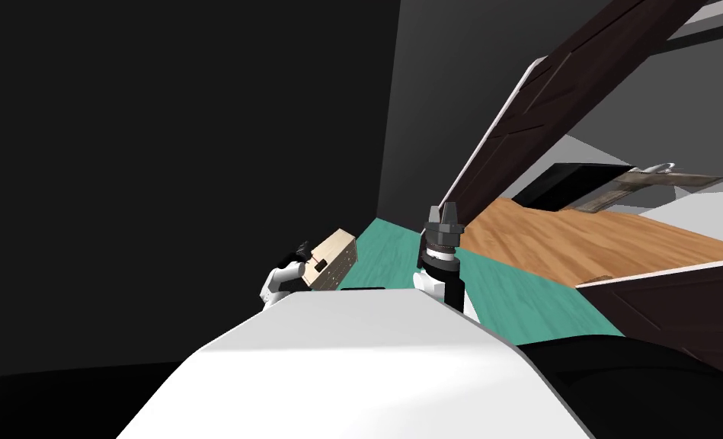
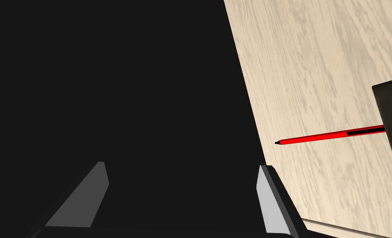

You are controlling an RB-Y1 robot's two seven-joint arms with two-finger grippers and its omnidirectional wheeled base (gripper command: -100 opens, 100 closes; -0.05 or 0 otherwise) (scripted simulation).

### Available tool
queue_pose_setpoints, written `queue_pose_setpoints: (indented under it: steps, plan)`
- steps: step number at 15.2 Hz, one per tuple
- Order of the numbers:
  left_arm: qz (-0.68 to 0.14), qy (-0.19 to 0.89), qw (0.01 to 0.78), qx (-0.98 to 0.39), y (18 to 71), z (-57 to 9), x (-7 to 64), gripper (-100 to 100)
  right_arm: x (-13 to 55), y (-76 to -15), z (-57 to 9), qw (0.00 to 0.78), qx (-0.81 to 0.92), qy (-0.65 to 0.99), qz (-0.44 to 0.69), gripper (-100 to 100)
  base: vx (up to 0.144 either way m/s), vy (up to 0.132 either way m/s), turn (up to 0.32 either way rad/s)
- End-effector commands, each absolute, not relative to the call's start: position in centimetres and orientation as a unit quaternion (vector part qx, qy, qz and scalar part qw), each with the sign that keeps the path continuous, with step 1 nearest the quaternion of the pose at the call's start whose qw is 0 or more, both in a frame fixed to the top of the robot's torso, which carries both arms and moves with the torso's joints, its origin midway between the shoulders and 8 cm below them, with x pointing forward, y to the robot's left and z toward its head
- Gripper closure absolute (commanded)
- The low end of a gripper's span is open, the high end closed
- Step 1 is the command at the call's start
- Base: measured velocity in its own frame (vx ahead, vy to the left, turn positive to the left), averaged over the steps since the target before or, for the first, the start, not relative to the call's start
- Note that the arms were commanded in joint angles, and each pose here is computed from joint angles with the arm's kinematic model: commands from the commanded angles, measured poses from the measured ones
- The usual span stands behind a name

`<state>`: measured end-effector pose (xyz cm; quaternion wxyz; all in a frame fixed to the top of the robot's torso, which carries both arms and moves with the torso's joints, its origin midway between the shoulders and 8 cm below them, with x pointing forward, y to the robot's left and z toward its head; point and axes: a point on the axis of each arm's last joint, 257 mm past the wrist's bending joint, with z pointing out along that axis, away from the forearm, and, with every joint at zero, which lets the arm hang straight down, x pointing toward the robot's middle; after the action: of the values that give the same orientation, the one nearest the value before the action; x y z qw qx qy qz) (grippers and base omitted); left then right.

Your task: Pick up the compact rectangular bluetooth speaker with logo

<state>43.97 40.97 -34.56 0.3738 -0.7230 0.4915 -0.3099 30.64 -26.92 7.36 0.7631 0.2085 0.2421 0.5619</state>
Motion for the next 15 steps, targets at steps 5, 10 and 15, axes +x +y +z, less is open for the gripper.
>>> queue_pose_setpoints:
  steps: [5, 10, 15]
  plan:
    - [-0.265, 0.485, 0.315, -0.771, 41.8, -39.0, 42.0, -100, 30.6, -26.9, 7.4, 0.763, 0.208, 0.242, 0.562, 0, 0.057, -0.045, 0.051]
    - [-0.228, 0.474, 0.267, -0.807, 42.2, -42.3, 40.1, -100, 30.6, -26.9, 7.4, 0.763, 0.208, 0.242, 0.562, 0, 0.049, -0.035, 0.048]
    - [-0.201, 0.470, 0.234, -0.827, 42.1, -44.2, 38.5, -100, 30.6, -26.9, 7.4, 0.763, 0.208, 0.242, 0.562, 0, 0.053, -0.032, 0.042]
